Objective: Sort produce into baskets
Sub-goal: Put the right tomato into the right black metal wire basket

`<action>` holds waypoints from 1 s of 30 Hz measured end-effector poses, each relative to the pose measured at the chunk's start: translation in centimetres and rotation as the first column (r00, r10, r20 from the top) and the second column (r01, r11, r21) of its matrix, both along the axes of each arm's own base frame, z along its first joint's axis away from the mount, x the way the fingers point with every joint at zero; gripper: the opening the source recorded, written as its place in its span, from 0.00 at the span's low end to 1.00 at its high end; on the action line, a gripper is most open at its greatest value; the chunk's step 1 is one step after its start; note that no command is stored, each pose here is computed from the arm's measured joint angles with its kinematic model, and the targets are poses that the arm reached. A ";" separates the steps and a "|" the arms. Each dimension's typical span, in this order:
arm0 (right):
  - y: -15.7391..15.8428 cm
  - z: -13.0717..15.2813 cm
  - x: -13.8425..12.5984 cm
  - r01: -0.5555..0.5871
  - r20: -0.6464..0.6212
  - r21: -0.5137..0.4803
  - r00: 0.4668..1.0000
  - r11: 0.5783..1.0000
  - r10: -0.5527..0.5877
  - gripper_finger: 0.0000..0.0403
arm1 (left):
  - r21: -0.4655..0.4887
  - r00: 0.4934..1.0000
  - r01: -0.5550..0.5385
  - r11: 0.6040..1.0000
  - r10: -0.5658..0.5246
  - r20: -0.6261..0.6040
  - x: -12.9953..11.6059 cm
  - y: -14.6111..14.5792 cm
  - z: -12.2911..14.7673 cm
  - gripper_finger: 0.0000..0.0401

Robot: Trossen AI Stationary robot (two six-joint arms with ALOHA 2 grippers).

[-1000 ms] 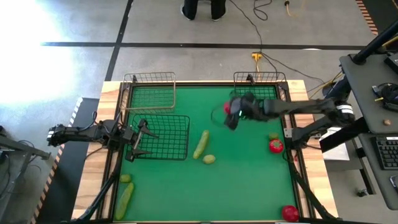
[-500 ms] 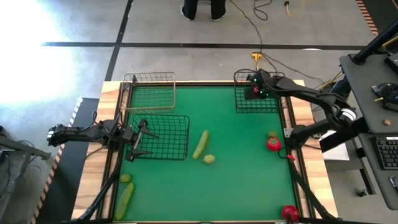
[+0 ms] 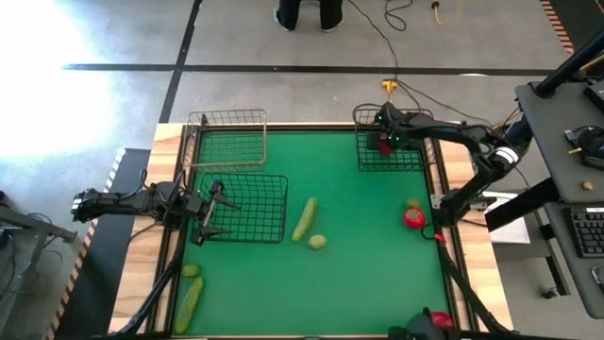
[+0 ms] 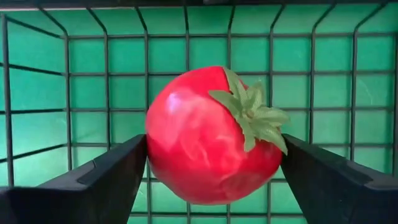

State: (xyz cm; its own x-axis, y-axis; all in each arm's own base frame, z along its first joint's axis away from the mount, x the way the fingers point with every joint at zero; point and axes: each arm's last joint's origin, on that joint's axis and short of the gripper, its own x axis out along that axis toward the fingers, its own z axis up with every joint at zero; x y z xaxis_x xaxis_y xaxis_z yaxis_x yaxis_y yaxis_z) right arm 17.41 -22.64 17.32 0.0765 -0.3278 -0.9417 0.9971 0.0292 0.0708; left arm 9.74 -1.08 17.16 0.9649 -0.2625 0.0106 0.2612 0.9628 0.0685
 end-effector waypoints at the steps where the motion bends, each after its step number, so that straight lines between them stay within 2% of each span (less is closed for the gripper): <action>1: -0.1 0.3 0.1 -0.010 0.005 -0.001 1.000 1.000 0.010 0.85 | 0.000 1.000 0.000 1.000 0.000 0.000 0.0 0.0 0.0 0.79; 5: -0.2 3.2 0.2 -0.039 0.031 -0.047 0.999 0.998 0.041 0.86 | 0.000 1.000 0.000 1.000 0.000 0.000 0.0 0.0 0.0 0.79; 10: 0.5 6.9 -0.2 -0.075 0.005 -0.071 0.997 0.995 0.076 0.86 | 0.000 1.000 0.000 1.000 0.000 0.000 0.0 0.0 0.0 0.79; 13: 0.7 7.9 -0.3 -0.072 0.005 -0.102 0.997 0.992 0.073 0.87 | 0.000 1.000 0.000 1.000 0.000 0.000 0.0 0.0 0.0 0.79; 18: 0.0 5.9 0.1 -0.050 0.024 -0.131 0.998 0.990 0.054 0.88 | 0.000 1.000 0.000 1.000 0.000 0.000 0.0 0.0 0.0 0.79; 25: -0.9 0.6 1.0 -0.032 -0.027 -0.019 0.999 0.999 0.032 0.87 | 0.000 1.000 0.000 1.000 0.000 0.000 0.0 0.0 0.0 0.79; 27: -1.1 0.2 1.1 -0.066 -0.039 0.012 0.997 0.998 0.066 0.87 | 0.000 1.000 0.000 1.000 0.000 0.000 0.0 0.0 0.0 0.79; 30: -1.3 0.7 1.3 -0.101 -0.048 0.006 0.994 0.995 0.101 0.87 | 0.000 1.000 0.000 1.000 0.000 0.000 0.0 0.0 0.0 0.79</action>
State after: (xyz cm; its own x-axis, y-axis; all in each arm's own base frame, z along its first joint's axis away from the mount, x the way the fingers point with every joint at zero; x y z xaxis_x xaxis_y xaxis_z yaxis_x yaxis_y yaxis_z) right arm 18.74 -23.95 18.06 0.0636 -0.3172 -0.9462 0.9913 0.1296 0.0232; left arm 9.74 -1.08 17.15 0.9649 -0.2624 0.0103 0.2611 0.9629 0.0684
